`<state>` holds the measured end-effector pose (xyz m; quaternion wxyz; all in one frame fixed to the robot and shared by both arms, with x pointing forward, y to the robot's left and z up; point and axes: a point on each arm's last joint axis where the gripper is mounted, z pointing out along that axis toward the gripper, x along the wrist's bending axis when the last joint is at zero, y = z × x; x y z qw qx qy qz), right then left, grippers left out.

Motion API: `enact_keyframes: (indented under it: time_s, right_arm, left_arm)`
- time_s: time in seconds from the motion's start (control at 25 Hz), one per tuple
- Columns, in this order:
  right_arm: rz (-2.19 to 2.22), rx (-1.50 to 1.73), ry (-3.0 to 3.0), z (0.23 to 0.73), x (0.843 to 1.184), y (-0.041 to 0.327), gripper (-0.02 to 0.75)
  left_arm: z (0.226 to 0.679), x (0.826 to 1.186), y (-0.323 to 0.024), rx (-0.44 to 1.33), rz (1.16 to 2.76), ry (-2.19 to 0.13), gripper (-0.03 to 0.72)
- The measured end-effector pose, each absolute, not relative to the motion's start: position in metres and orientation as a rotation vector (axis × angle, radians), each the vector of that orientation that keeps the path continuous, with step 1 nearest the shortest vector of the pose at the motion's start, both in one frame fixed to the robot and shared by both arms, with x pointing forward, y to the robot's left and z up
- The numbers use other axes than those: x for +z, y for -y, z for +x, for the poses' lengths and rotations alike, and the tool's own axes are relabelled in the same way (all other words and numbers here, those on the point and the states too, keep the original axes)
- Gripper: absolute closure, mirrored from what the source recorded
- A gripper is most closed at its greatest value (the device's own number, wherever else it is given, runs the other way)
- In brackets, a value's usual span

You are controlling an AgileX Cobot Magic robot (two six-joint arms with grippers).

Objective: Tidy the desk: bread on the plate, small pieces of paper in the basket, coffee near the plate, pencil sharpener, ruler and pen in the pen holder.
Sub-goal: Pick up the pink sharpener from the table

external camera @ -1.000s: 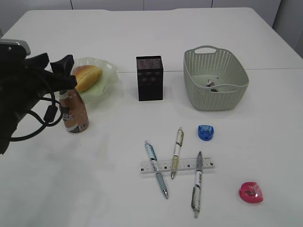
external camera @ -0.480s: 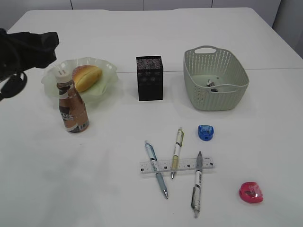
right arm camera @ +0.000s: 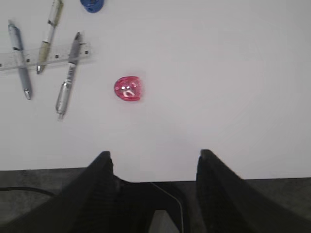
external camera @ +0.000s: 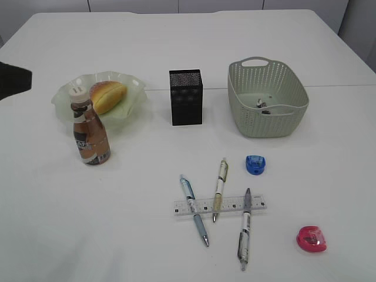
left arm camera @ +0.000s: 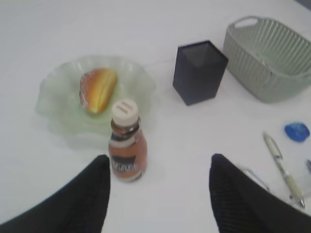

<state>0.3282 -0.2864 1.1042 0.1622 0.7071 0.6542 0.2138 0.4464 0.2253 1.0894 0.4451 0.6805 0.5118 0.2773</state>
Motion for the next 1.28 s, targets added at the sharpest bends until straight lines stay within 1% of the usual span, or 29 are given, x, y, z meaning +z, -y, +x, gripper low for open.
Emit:
enact_keyframes:
  time_s: [0.12, 0.28, 0.4, 0.52, 0.72, 1.0, 1.28]
  right_arm:
    - [2.058, 0.676, -1.897, 0.327, 1.104, 0.28, 0.302]
    - [2.086, 0.727, -1.918, 0.326, 1.105, 0.276, 0.302]
    - [2.092, 0.729, -1.918, 0.326, 1.104, 0.275, 0.302]
    - [2.126, 0.702, -1.921, 0.332, 1.102, 0.274, 0.302]
    - [2.217, 0.582, -1.971, 0.355, 1.089, 0.269, 0.302]
    - [2.388, 0.381, -2.041, 0.391, 1.061, 0.259, 0.302]
    - [2.4, 0.387, -2.013, 0.421, 1.042, 0.254, 0.302]
  left_arm:
    - [0.435, 1.104, -0.231, 0.628, 1.818, -1.359, 0.223]
    - [0.425, 1.114, -0.248, 0.584, 1.94, -1.593, 0.223]
    - [0.414, 1.114, -0.258, 0.547, 2.023, -1.75, 0.223]
    - [0.403, 1.11, -0.264, 0.474, 2.101, -1.871, 0.223]
    - [0.4, 1.108, -0.265, 0.441, 2.116, -1.902, 0.223]
    - [0.4, 1.108, -0.264, 0.431, 2.114, -1.906, 0.228]
    - [0.399, 1.108, -0.261, 0.376, 2.098, -1.903, 0.236]
